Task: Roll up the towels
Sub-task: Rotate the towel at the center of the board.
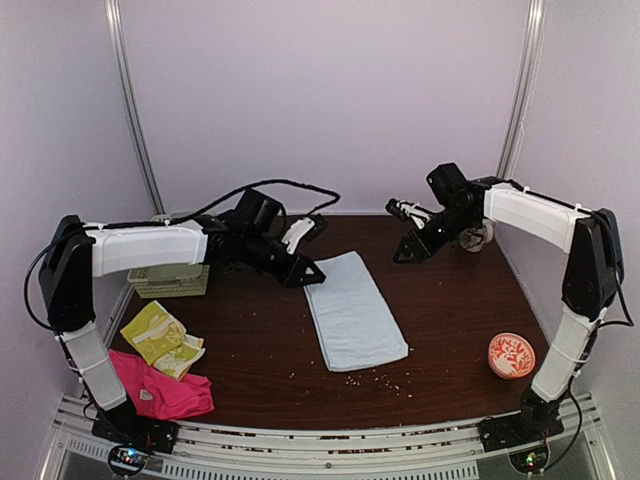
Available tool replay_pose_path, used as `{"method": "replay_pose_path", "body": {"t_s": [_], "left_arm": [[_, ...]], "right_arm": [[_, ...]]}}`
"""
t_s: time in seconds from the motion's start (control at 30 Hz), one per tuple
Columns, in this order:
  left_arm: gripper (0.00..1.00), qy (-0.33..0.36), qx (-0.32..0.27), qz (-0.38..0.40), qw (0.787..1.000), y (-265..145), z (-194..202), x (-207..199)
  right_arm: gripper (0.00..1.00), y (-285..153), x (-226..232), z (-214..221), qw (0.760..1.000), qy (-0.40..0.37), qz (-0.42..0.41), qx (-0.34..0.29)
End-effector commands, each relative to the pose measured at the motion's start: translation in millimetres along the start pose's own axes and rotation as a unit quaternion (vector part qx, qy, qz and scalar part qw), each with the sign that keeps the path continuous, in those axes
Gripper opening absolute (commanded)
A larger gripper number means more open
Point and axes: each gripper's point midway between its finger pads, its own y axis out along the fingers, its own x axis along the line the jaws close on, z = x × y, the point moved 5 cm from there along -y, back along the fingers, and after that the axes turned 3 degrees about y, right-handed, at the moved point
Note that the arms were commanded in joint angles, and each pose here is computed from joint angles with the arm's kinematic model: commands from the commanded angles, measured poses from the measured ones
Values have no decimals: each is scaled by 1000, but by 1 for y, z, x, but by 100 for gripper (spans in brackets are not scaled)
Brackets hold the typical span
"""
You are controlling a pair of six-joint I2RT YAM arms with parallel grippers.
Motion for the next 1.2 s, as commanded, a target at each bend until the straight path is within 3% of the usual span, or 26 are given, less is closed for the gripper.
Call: {"method": "replay_pose_path", "body": {"t_s": [0.0,0.03,0.07,0.17,0.2,0.3,0.33,0.37,0.6,0.83,1.0,1.17], "left_arm": [[10,75,18,101,992,32,37,-44],[8,84,24,107,990,39,42,-52],[7,89,28,109,990,44,46,-56],[4,94,34,124,987,60,58,-65],[3,97,35,131,986,64,61,-69],[1,98,39,158,982,75,70,-76],[0,98,43,165,980,78,74,-76],[0,98,52,166,980,82,79,-74],[0,96,128,210,965,99,117,-68],[0,116,207,141,961,109,146,-43],[0,126,208,68,967,112,138,-22],[0,120,180,52,975,109,127,-20]], "right_arm": [[100,3,-35,-41,991,108,-50,-61],[100,29,-25,-36,986,108,-128,-8],[99,37,-15,-42,985,83,-149,22],[85,59,7,-61,988,13,-154,10],[75,70,10,-63,987,18,-159,0],[30,103,12,-68,980,40,-194,-5],[18,113,13,-71,978,41,-204,0],[15,124,14,-68,976,44,-214,11],[5,181,-13,-46,980,102,-167,46],[6,179,-67,-41,985,157,-68,30],[7,178,-78,-39,985,163,-39,32],[20,178,-72,-38,986,153,-60,33]]}}
